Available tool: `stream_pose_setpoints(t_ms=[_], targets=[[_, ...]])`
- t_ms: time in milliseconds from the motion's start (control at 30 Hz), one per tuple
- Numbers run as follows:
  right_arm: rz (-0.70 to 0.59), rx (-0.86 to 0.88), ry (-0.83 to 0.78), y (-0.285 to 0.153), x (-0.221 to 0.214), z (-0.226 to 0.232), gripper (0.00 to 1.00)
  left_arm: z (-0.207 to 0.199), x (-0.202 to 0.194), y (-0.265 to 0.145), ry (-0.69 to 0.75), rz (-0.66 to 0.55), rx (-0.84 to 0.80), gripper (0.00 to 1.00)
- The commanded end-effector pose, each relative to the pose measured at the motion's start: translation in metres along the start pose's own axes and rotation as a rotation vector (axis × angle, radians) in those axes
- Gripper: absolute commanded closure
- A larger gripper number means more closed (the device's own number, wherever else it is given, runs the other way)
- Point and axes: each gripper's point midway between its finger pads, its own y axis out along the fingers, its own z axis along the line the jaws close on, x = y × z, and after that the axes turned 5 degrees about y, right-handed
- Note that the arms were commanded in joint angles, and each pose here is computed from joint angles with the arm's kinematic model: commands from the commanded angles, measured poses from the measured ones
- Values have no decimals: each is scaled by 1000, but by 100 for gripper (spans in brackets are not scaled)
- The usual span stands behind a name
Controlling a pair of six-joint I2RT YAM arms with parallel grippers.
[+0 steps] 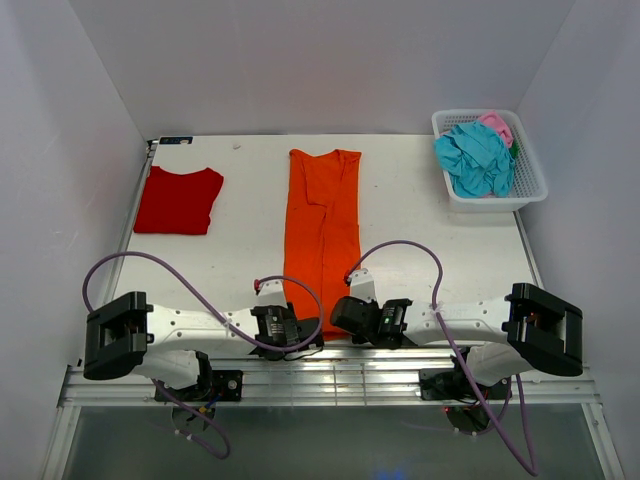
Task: Fold and stack the t-shirts
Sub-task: Grab the bottom of the folded rectangular tshirt with both arms
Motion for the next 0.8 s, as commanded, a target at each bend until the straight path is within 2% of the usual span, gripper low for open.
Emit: stream_pose_setpoints(t_ms=[0, 767], targets=[[81, -58, -45, 3, -24, -16, 92, -23, 23, -13, -13, -75, -62, 40], [98, -64, -56, 7, -28, -16, 92, -26, 32, -25, -41, -106, -128, 42]])
